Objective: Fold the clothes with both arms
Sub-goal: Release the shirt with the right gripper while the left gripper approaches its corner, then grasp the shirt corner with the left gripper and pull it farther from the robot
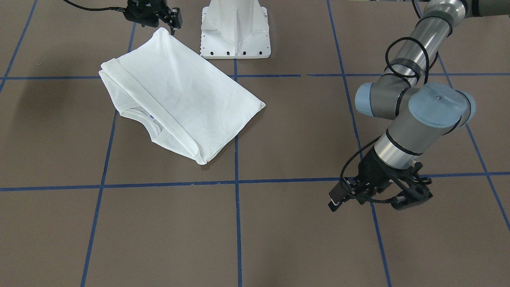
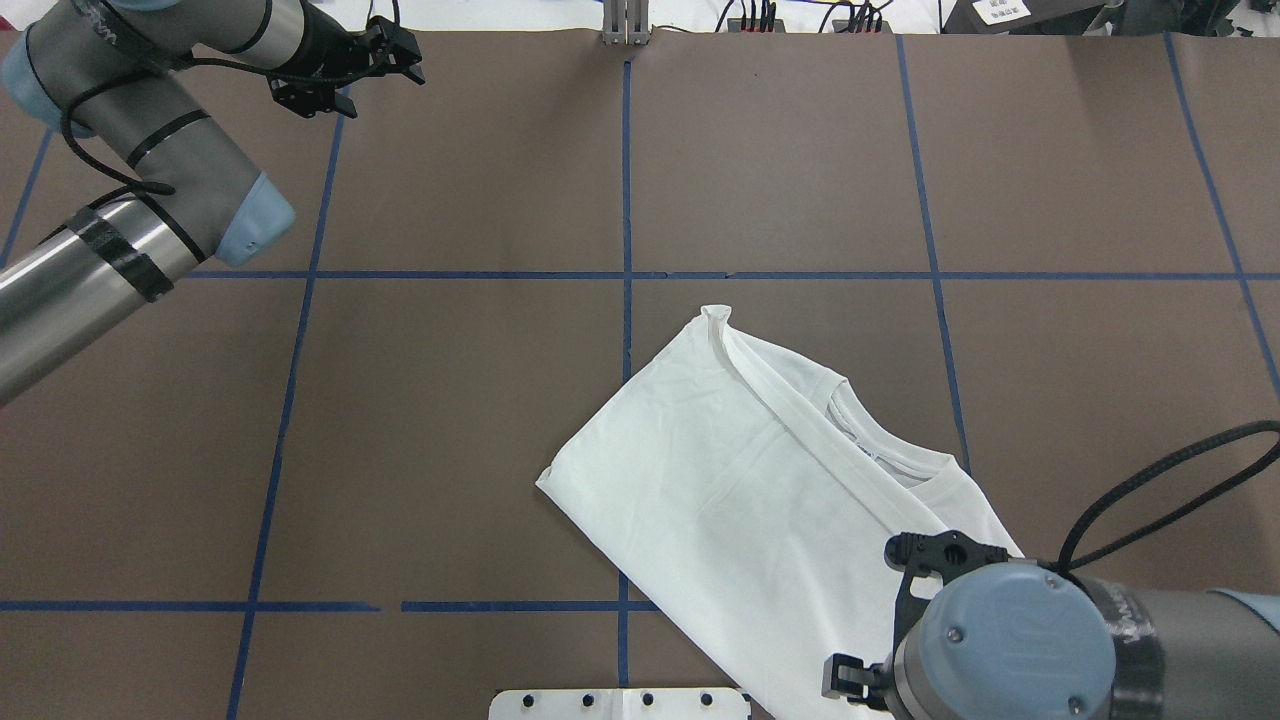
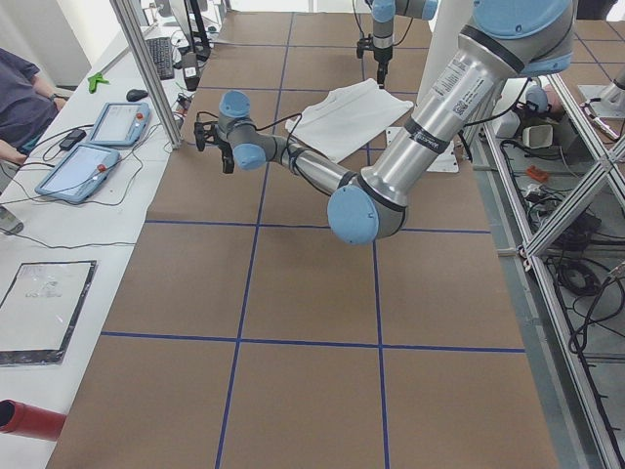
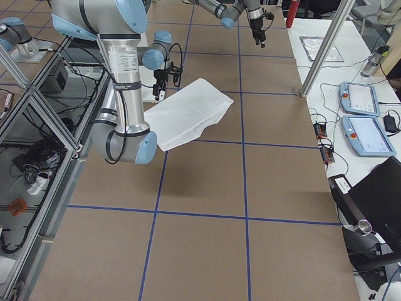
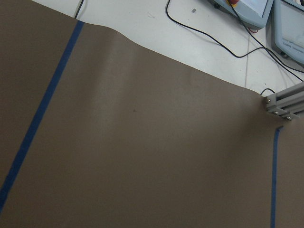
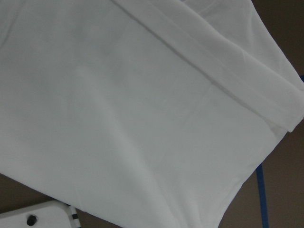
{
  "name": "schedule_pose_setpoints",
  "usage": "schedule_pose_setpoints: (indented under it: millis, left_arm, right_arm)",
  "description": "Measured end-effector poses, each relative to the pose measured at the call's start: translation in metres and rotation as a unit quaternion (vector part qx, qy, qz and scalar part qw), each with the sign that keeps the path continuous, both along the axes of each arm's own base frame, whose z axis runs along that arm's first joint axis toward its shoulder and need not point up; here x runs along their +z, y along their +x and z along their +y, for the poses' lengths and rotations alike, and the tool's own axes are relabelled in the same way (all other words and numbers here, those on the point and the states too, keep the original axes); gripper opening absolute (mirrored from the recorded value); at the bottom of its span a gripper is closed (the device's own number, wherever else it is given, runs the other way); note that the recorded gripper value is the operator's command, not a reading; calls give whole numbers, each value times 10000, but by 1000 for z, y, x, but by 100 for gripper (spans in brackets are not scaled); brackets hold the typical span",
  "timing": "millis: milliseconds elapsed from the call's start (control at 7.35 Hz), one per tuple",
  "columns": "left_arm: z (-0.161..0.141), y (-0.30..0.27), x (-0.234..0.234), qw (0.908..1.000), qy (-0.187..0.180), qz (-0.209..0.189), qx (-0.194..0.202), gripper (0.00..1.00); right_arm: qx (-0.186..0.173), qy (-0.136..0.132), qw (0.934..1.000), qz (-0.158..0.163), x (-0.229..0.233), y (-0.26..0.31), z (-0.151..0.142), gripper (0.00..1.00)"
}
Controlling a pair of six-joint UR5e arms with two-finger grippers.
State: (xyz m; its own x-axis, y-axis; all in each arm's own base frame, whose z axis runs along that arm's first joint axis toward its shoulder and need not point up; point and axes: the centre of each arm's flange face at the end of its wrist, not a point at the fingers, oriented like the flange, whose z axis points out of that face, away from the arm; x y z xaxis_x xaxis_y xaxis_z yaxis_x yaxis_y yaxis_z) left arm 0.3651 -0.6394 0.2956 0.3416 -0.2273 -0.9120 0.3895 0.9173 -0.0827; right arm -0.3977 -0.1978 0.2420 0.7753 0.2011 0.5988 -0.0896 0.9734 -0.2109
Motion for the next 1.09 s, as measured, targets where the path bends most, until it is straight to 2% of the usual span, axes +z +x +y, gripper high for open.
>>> schedule_pose_setpoints:
  millis: [136, 408, 816, 952, 1088]
  left_arm:
    - [43, 21, -10, 9992, -265, 240, 150, 99]
    - [139, 75, -27, 9924, -1027, 591, 325, 99]
    - [278, 155, -64, 9784, -2010, 318, 374, 96]
    - [311, 175, -66, 9743, -2205, 184, 422, 94]
    - [331, 192, -62, 9731, -2265, 56, 422, 92]
  right_arm:
    - [45, 251, 9995, -210, -15, 13, -27, 100]
    - [175, 605, 9967, -513, -36, 50, -81, 100]
    - [64, 1055, 9923, -651, -39, 98, -136, 100]
    - [55, 1107, 9917, -647, -37, 105, -146, 100]
    - [64, 1134, 9912, -674, -36, 106, -151, 100]
